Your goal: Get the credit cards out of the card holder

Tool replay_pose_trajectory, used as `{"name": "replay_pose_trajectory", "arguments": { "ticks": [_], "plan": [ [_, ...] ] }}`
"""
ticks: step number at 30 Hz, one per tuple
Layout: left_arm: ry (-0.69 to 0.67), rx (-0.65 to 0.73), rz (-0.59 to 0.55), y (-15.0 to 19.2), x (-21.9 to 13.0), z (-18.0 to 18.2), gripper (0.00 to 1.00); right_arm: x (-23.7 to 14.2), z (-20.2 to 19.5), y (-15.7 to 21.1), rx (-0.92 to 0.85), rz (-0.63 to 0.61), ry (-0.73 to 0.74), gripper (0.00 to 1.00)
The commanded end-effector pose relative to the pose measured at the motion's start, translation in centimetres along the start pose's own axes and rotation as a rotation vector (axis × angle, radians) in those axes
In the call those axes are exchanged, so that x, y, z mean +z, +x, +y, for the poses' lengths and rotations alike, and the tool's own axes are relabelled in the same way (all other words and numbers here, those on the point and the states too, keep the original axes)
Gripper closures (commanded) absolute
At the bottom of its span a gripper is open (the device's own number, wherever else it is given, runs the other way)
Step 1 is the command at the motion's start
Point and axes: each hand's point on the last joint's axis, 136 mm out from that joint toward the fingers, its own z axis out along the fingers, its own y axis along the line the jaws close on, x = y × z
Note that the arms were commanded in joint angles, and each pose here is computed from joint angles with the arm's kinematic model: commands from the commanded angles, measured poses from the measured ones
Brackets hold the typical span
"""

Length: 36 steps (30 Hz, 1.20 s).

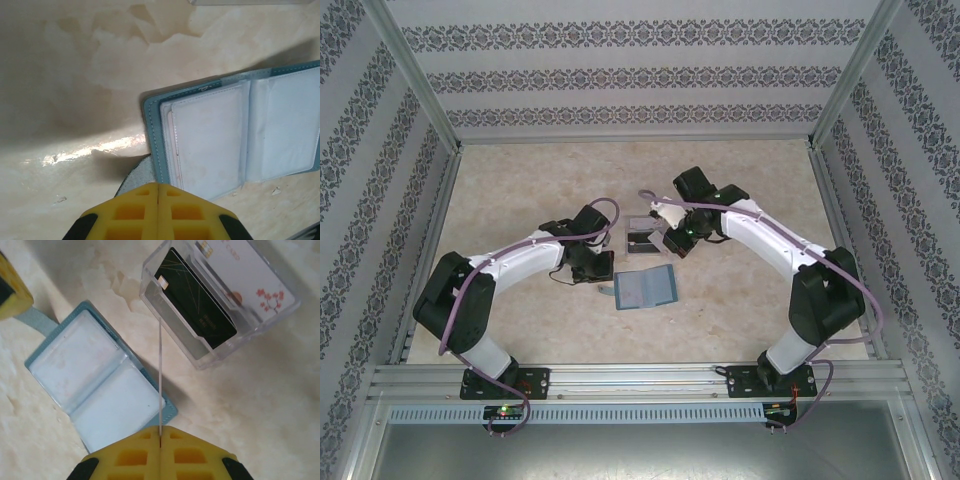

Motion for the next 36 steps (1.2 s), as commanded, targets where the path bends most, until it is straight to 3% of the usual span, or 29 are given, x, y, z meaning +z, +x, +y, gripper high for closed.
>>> {"name": "replay_pose_trajectory", "arguments": {
  "ticks": [1,12,18,36],
  "plan": [
    [0.01,0.019,-0.036,-0.4,-0.6,0.3,0.96,-0.5,-0.6,0.6,-0.221,0.067,0.006,0.97],
    [-0.003,-0.002,-0.029,0.1,-0.5,1.4,0.96,-1.1,-2.5,-0.5,-0.427,0.158,0.02,0.98],
    [-0.002,-0.011,-0.078,-0.2,-1.2,1.8,0.96,-0.5,-3.8,-2.1,-0.466,0.19,0.013,0.98],
    [-0.016,-0.067,-0.064,-0.5,-1.1,3.1,0.96,2.4,-5.0,-6.8,-0.558,0.239,-0.079,0.98]
  ]
}}
